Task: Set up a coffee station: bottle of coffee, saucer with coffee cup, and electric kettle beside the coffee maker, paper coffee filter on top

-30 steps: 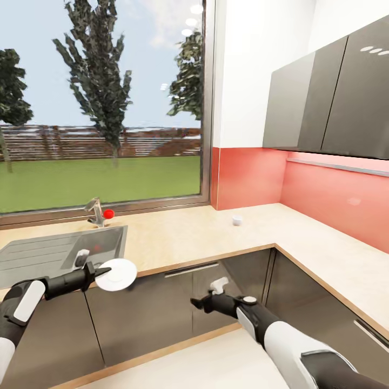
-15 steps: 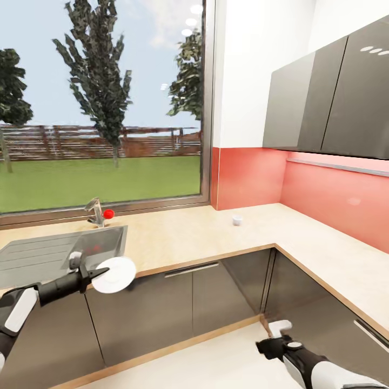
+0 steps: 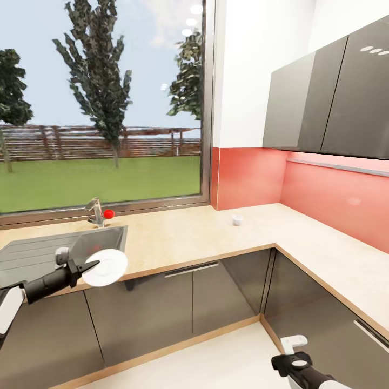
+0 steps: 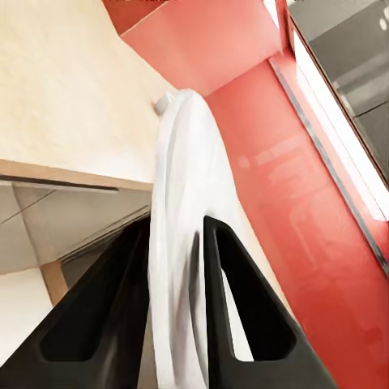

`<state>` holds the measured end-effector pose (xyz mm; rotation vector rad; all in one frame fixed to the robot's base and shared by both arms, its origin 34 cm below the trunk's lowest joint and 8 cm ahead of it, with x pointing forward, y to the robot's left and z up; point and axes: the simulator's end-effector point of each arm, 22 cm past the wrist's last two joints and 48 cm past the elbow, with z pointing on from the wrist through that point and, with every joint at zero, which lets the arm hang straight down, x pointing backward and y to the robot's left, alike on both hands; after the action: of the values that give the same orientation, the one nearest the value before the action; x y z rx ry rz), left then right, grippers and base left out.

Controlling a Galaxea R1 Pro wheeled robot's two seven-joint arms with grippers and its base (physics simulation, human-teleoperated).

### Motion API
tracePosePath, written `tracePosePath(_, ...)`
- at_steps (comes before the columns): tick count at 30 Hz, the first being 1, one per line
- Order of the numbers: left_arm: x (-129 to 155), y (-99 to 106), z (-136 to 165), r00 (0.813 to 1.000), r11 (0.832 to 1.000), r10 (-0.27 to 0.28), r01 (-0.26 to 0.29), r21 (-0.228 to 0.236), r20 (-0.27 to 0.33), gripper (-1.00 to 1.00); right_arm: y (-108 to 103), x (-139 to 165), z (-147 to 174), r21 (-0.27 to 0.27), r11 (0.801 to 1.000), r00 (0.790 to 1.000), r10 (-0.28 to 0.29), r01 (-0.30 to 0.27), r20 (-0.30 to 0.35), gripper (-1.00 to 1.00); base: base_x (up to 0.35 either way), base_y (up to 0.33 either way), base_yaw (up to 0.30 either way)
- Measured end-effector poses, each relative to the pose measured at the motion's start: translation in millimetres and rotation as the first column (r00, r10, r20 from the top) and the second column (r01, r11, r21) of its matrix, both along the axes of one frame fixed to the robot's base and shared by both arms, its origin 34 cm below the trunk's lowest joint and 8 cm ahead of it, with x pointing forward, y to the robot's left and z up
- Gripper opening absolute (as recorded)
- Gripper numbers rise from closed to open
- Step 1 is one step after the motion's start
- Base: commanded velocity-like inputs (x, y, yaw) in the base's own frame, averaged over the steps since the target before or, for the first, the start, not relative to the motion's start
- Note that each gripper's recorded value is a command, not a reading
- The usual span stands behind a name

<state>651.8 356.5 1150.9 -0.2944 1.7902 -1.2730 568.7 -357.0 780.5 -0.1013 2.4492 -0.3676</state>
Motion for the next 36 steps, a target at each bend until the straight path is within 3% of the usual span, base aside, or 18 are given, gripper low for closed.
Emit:
tracePosePath(7, 5.7, 6.0, 4.8, 0.998, 0.999, 0.033, -0.035, 0.032, 0.06, -1.0, 13.1, -1.0, -3.3, 0.02, 1.0, 1.0, 0.003, -0.003, -0.004, 1.0, 0.0, 0.0, 0.02)
tracePosePath(11, 2.7, 1.8, 12.8, 0.995, 1.0, 0.008, -0.009, 0.012, 0.103, -1.0, 24.5, -6.9, -10.7, 0.033, 0.999, 1.0, 0.011, -0.01, -0.018, 1.0, 0.0, 0.0, 0.132)
tracePosePath(24, 4.3, 1.9, 4.4, 0.996, 1.0, 0.005, -0.006, 0.01, 0.093, -1.0, 24.4, -12.2, -19.2, 0.033, 0.999, 0.999, 0.011, -0.01, -0.036, 1.0, 0.0, 0.0, 0.181)
tracePosePath(32, 3.7, 17.7, 2.7, 0.996, 0.999, 0.019, -0.022, 0.035, 0.085, -1.0, 24.4, -24.2, -29.9, 0.032, 0.999, 0.998, 0.012, -0.01, -0.061, 1.0, 0.0, 0.0, 0.211)
tracePosePath(34, 3.6, 21.4, 2.2, 0.996, 0.999, 0.022, -0.026, 0.041, 0.083, -1.0, 21.6, -33.3, -36.1, 0.029, 1.0, 0.997, 0.011, -0.009, -0.078, 1.0, 0.0, 0.0, 0.217)
tracePosePath(36, 3.4, 25.2, 2.1, 0.996, 0.998, 0.025, -0.029, 0.047, 0.082, -1.0, 18.5, -61.1, -53.0, 0.027, 1.0, 0.992, 0.009, -0.006, -0.122, 1.0, 0.0, 0.0, 0.219)
